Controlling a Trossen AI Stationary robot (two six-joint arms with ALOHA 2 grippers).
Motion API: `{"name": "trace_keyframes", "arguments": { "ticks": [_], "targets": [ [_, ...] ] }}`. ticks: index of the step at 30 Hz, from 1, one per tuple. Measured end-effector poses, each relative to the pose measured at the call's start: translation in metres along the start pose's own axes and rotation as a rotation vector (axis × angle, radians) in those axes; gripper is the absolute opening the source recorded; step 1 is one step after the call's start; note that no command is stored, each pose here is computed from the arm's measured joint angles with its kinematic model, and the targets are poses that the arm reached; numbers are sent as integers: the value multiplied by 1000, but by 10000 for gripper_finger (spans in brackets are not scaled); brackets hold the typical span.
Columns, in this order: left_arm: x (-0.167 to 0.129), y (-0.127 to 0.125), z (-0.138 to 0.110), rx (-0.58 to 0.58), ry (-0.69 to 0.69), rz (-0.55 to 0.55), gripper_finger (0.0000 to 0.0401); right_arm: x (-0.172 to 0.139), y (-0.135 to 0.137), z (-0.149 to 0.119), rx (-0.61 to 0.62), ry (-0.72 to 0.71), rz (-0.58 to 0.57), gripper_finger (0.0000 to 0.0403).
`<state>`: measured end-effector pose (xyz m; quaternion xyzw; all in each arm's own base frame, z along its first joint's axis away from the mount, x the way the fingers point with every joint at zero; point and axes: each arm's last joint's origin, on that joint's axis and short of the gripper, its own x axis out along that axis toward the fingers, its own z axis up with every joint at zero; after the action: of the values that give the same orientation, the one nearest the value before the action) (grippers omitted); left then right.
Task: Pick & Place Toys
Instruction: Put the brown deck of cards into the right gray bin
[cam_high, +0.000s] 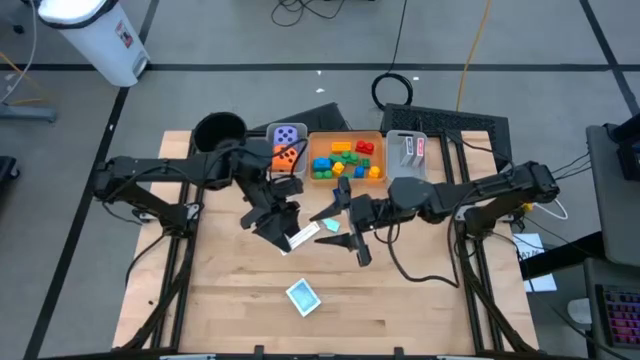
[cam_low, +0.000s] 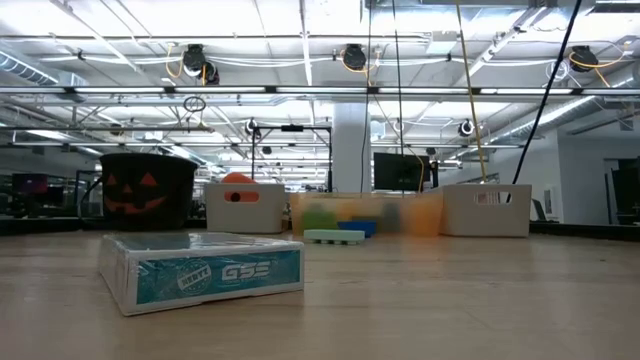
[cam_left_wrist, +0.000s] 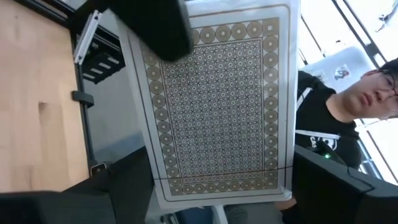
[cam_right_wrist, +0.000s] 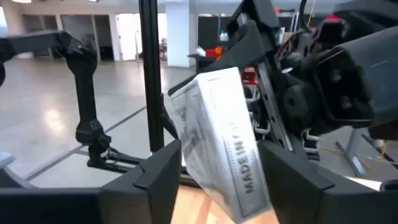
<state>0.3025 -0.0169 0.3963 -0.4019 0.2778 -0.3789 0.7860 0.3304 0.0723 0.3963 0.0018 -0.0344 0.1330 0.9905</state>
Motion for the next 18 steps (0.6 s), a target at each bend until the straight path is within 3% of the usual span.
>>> {"name": "trace_keyframes", "arguments": {
  "ticks": [4,11,18],
  "targets": [
    [0,0,0,1,7,-7,309,0,0,0,-2,-3,1,144],
    [0,-1,0,2,12,-13,347,0,1,0,-9,-3,18,63],
    [-3,-2,3,26,-14,-18,352,-1,1,3,12,-25,10,52]
  ]
}}
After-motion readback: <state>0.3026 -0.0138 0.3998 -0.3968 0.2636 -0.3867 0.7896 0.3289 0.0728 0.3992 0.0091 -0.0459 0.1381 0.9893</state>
